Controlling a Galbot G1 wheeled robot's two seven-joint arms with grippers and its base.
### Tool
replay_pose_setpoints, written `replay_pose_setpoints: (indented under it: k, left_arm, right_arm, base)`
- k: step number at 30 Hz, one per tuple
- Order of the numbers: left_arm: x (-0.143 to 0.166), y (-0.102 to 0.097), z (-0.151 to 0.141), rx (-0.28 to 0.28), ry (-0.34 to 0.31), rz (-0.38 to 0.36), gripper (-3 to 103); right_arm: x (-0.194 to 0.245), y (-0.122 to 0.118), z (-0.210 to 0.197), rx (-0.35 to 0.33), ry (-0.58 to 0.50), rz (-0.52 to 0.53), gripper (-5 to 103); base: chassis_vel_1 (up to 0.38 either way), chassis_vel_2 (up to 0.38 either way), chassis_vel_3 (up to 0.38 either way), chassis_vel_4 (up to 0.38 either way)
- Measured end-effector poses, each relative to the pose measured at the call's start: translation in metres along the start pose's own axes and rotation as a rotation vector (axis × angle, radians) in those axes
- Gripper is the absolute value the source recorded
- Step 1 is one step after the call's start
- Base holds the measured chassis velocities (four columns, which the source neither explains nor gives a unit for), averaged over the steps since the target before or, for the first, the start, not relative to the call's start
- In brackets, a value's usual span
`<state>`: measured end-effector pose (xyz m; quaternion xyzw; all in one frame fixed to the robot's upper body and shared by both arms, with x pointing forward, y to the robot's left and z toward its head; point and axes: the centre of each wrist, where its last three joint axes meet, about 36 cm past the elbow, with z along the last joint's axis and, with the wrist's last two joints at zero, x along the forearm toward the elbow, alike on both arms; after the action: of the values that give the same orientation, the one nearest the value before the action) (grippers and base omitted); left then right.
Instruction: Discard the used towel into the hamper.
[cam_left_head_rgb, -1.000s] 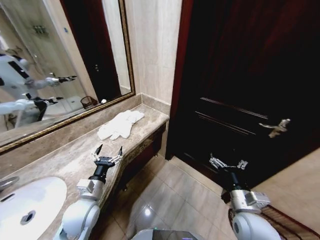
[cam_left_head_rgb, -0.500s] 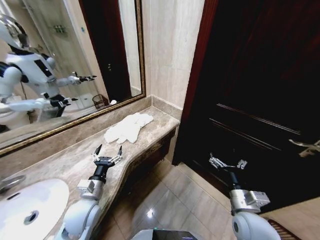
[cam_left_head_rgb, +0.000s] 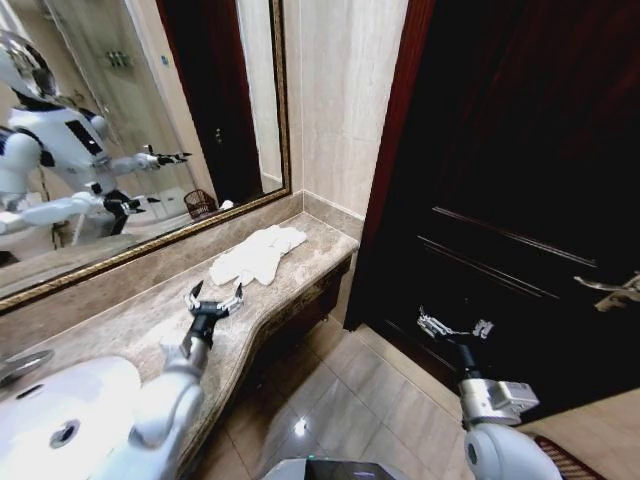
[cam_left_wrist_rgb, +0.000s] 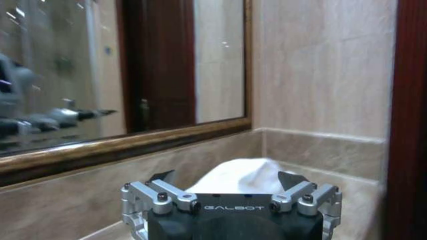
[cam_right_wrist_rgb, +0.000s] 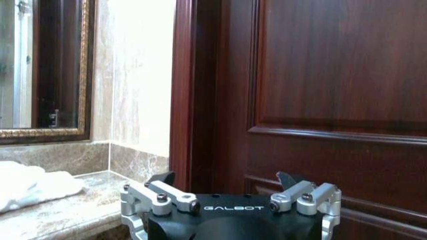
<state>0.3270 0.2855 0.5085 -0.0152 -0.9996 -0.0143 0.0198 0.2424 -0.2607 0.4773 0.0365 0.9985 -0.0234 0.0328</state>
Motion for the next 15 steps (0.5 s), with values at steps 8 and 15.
replay_pose_setpoints:
  k: [8,15]
  left_arm:
    - [-0.056,0.031,-0.018,-0.025,0.161,0.067,100]
    - [-0.083,0.056,-0.049,-0.070,0.250,0.056,100]
  right_arm:
    - [0.003,-0.001,0.007,0.001,0.009,0.007,100]
    - [-0.009,0.004,0.010,-0.010,0.003,-0.036,100]
  base:
    - [0.000,0.000,0.000,0.000]
    - [0.000,0.000,0.000,0.000]
